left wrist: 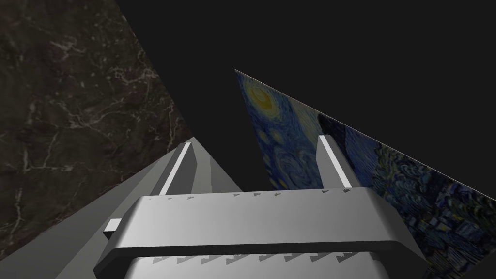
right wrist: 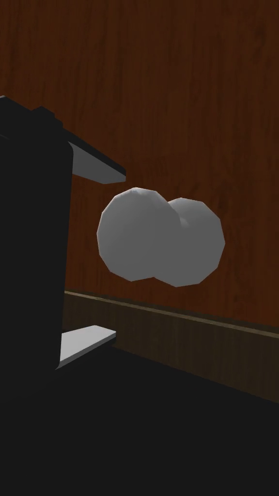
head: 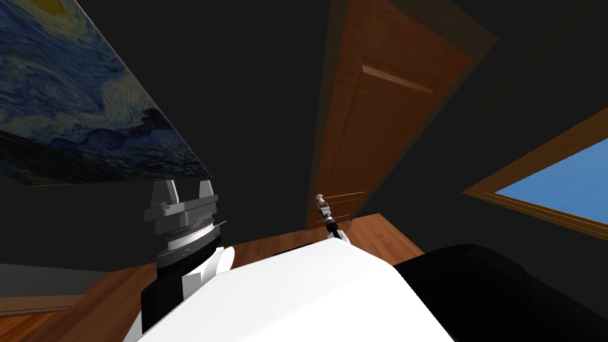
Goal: Pull the door open
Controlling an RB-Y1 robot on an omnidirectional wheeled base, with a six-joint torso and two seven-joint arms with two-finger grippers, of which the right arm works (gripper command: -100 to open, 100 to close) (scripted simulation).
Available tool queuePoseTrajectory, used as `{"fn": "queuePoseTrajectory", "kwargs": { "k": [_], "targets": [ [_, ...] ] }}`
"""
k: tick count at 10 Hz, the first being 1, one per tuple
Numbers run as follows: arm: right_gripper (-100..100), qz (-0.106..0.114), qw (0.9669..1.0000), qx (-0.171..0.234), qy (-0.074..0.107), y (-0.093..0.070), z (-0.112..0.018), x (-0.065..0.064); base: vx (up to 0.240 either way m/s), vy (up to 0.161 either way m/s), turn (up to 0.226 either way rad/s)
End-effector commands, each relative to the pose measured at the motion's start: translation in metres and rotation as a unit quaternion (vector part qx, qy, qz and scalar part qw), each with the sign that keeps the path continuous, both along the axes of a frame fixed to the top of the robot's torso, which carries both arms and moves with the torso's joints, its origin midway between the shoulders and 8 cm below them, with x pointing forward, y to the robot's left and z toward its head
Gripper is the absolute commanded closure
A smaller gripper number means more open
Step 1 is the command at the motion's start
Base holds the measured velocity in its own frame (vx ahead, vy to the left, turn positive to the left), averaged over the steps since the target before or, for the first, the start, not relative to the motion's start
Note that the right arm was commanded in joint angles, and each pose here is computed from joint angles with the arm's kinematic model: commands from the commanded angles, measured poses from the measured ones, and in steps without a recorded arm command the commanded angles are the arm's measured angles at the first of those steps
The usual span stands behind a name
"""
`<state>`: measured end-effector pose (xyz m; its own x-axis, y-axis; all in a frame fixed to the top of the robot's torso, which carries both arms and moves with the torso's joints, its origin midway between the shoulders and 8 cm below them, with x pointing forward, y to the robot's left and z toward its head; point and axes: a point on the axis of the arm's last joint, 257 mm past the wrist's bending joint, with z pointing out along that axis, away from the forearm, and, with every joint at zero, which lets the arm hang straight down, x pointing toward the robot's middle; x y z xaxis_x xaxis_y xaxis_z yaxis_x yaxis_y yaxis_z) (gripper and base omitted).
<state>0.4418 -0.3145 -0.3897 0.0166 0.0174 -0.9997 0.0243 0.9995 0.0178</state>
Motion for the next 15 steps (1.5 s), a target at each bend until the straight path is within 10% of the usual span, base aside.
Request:
{"fn": "queuePoseTrajectory", "kwargs": {
  "k": [1, 2, 3, 8, 9, 15],
  "targets": [
    [-100, -0.008, 1.0000, 0.001, 0.002, 0.004, -0.002, 0.007, 0.047, -0.119, 0.075],
    [-100, -0.005, 1.0000, 0.002, 0.001, 0.002, -0.001, 0.004, 0.020, -0.058, 0.022],
    [100, -0.005, 1.0000, 0.002, 0.001, 0.002, -0.001, 0.004, -0.002, 0.009, -0.010],
    [100, -0.005, 1.0000, 0.002, 0.001, 0.002, -0.001, 0.004, -0.005, 0.011, -0.003],
    [-100, -0.003, 1.0000, -0.007, 0.003, -0.008, -0.001, 0.003, -0.120, 0.081, 0.047],
    [-100, 0.001, 0.9999, -0.010, 0.007, -0.014, -0.001, 0.002, -0.174, 0.041, -0.022]
  ]
}}
